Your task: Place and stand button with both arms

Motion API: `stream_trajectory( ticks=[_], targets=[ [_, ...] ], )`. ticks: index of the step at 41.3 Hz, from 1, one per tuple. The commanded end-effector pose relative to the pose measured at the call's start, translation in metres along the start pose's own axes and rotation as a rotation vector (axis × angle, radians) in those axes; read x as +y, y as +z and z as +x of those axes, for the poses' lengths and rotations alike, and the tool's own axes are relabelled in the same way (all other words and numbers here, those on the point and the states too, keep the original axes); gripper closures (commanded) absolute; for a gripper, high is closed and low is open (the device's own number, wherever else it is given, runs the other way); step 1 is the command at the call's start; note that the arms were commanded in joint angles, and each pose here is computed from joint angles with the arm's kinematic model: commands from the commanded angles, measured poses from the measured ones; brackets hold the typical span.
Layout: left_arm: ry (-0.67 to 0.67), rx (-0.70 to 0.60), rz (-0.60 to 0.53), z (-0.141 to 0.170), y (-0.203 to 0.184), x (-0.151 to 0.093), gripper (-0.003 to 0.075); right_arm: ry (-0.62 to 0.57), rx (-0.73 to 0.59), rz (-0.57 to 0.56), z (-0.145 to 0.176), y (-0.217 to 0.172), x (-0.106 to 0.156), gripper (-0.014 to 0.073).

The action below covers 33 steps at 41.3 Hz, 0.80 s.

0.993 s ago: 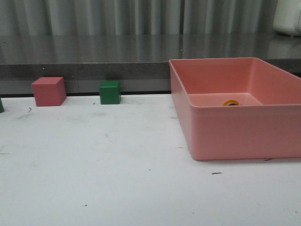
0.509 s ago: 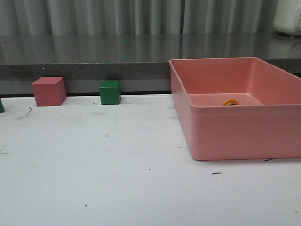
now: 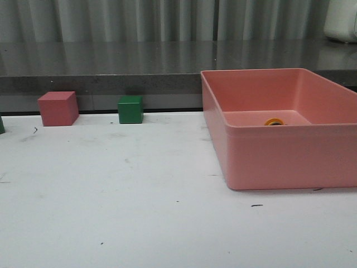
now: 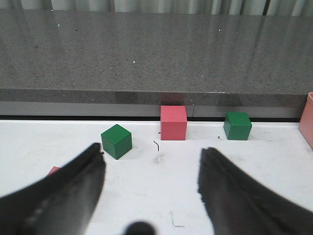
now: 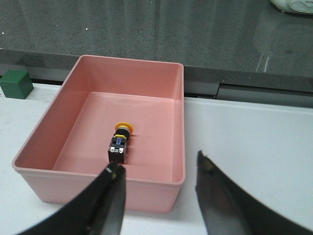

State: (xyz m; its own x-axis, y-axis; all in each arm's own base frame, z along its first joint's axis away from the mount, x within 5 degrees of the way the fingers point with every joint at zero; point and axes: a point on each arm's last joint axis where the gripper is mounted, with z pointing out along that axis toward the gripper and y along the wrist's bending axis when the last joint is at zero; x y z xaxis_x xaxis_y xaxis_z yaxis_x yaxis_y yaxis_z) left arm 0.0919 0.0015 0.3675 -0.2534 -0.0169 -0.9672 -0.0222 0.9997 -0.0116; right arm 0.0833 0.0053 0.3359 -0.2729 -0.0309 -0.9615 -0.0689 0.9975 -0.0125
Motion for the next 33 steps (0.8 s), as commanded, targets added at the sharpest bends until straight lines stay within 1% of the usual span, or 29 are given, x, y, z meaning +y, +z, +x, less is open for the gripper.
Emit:
stream_trajectory(
  ticks=[1, 26, 33],
  targets=[
    [0.009, -0.095, 0.007, -0.016, -0.0022, -0.0008, 0.0127, -0.023, -0.098, 0.009, -0.0152, -0.0013, -0.0008, 0.0135],
    [0.009, -0.095, 0.007, -0.016, -0.0022, -0.0008, 0.0263, -0.021, -0.078, 0.009, -0.0135, -0.0005, -0.0008, 0.014],
    [0.009, -0.095, 0.007, -0.016, -0.0022, -0.0008, 0.03, -0.021, -0.053, 0.008, -0.0124, 0.0051, -0.0005, 0.0132]
  ],
)
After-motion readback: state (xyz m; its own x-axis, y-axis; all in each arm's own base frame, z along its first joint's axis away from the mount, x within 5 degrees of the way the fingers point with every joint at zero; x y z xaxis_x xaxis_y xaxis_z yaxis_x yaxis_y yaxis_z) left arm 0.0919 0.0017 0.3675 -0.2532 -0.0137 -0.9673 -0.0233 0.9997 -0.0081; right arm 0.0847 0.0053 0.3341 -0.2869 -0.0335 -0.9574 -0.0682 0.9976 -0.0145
